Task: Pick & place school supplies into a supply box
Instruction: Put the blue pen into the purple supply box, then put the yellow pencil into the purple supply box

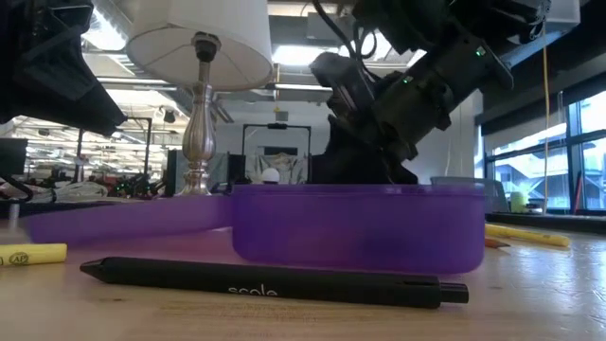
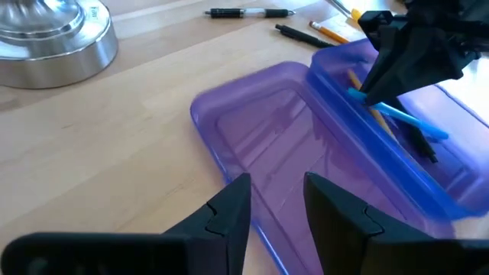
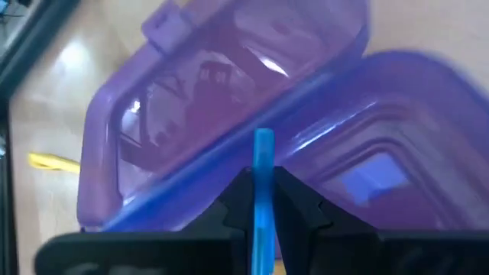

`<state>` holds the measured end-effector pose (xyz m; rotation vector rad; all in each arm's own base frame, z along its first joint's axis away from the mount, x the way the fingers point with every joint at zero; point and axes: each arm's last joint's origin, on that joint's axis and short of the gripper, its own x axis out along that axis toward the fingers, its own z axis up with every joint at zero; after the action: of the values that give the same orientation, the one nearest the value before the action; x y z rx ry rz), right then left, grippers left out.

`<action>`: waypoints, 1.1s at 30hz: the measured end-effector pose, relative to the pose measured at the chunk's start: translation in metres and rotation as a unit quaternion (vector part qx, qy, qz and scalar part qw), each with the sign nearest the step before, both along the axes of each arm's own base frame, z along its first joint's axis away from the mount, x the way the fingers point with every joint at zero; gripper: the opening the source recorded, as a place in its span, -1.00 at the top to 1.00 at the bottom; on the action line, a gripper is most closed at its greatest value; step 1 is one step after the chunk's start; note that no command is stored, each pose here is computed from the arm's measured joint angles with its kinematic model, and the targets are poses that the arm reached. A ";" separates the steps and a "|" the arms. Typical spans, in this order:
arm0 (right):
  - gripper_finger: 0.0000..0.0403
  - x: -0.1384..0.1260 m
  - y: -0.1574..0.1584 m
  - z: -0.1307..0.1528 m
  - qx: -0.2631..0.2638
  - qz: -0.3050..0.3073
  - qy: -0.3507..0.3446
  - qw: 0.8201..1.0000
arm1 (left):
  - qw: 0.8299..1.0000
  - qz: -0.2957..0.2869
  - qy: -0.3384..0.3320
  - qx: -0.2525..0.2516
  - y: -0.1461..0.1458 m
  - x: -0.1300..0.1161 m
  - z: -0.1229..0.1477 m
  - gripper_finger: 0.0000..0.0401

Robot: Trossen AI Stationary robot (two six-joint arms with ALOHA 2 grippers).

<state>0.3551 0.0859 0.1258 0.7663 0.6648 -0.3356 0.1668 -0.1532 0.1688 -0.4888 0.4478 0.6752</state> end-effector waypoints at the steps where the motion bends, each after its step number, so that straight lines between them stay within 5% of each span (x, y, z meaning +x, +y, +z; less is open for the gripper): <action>1: 0.79 -0.001 0.000 -0.001 0.000 0.000 0.005 1.000 | 1.000 0.000 0.000 0.000 0.000 0.000 0.000 0.42; 7: 0.74 -0.001 0.001 -0.002 0.007 0.046 0.015 0.999 | 1.000 0.000 -0.009 -0.010 -0.002 0.001 0.000 0.43; 16: 0.30 -0.004 0.003 -0.004 0.015 0.103 0.041 0.994 | 0.999 -0.004 -0.015 -0.032 -0.005 0.004 0.001 0.44; 23: 0.19 -0.015 0.000 0.032 0.002 0.113 0.025 0.993 | 0.999 -0.006 -0.017 -0.029 -0.005 0.004 0.001 0.42; 29: 0.18 -0.058 -0.006 0.076 -0.028 0.027 0.087 0.995 | 1.000 -0.010 -0.012 -0.025 -0.005 0.004 0.001 0.43; 33: 0.18 -0.096 -0.016 0.090 -0.068 -0.081 0.163 0.981 | 1.000 -0.013 -0.008 -0.022 -0.005 0.004 0.001 0.42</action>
<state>0.2588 0.0702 0.2158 0.6415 0.8783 -0.6590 0.1708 -0.1582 0.1697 -0.5285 0.4532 0.6376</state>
